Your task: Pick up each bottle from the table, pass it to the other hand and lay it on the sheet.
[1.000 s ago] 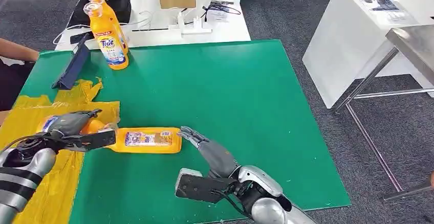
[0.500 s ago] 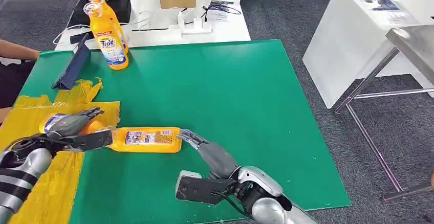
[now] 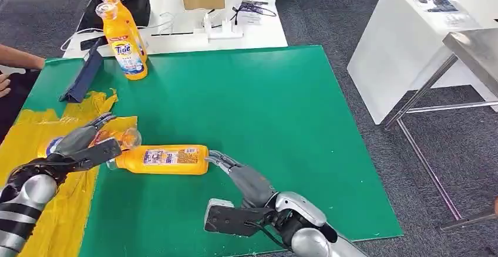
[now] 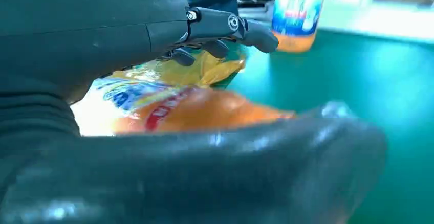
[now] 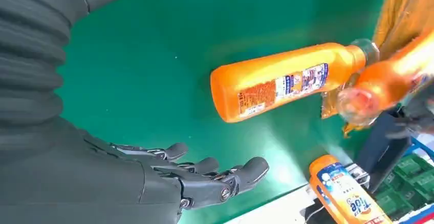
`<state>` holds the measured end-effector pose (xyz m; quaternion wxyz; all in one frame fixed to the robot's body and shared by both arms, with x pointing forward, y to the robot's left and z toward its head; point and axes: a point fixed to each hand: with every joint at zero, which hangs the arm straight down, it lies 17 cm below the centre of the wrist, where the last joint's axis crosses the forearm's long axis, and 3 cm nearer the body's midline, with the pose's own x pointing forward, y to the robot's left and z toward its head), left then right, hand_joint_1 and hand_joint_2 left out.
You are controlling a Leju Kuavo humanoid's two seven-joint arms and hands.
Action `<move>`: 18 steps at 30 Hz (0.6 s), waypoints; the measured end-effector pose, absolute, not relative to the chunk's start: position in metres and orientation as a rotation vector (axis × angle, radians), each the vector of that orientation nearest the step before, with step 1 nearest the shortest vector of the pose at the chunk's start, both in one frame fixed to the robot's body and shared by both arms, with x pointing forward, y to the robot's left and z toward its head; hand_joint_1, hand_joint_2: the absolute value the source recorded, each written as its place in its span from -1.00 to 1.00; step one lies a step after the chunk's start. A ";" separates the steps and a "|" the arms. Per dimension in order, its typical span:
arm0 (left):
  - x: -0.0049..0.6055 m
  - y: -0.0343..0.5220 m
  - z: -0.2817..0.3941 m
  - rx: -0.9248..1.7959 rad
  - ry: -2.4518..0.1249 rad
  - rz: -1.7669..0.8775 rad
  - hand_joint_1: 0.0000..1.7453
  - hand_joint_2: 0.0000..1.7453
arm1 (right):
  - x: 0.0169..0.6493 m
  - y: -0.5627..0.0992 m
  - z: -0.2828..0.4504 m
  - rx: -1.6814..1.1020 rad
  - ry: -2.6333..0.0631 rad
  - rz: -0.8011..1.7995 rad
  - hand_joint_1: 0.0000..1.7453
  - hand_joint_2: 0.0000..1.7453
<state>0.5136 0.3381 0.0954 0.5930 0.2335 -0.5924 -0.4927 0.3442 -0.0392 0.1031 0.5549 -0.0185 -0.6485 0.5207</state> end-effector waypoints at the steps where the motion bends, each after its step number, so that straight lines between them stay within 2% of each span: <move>1: 0.513 0.338 0.098 0.539 -1.389 -1.125 -1.00 -1.00 | 0.344 -0.040 0.103 -0.045 -1.532 1.231 -1.00 1.00; 7: 0.509 0.325 0.128 0.413 -1.544 -0.863 -1.00 -1.00 | 0.345 -0.042 0.101 -0.063 -1.532 1.242 -1.00 1.00; 13: 0.498 0.307 0.170 0.176 -1.699 -0.579 -1.00 -1.00 | 0.351 -0.049 0.102 -0.129 -1.546 1.249 -1.00 1.00; 18: 0.494 0.304 0.185 0.138 -1.746 -0.508 -1.00 -1.00 | 0.353 -0.052 0.103 -0.143 -1.548 1.246 -1.00 1.00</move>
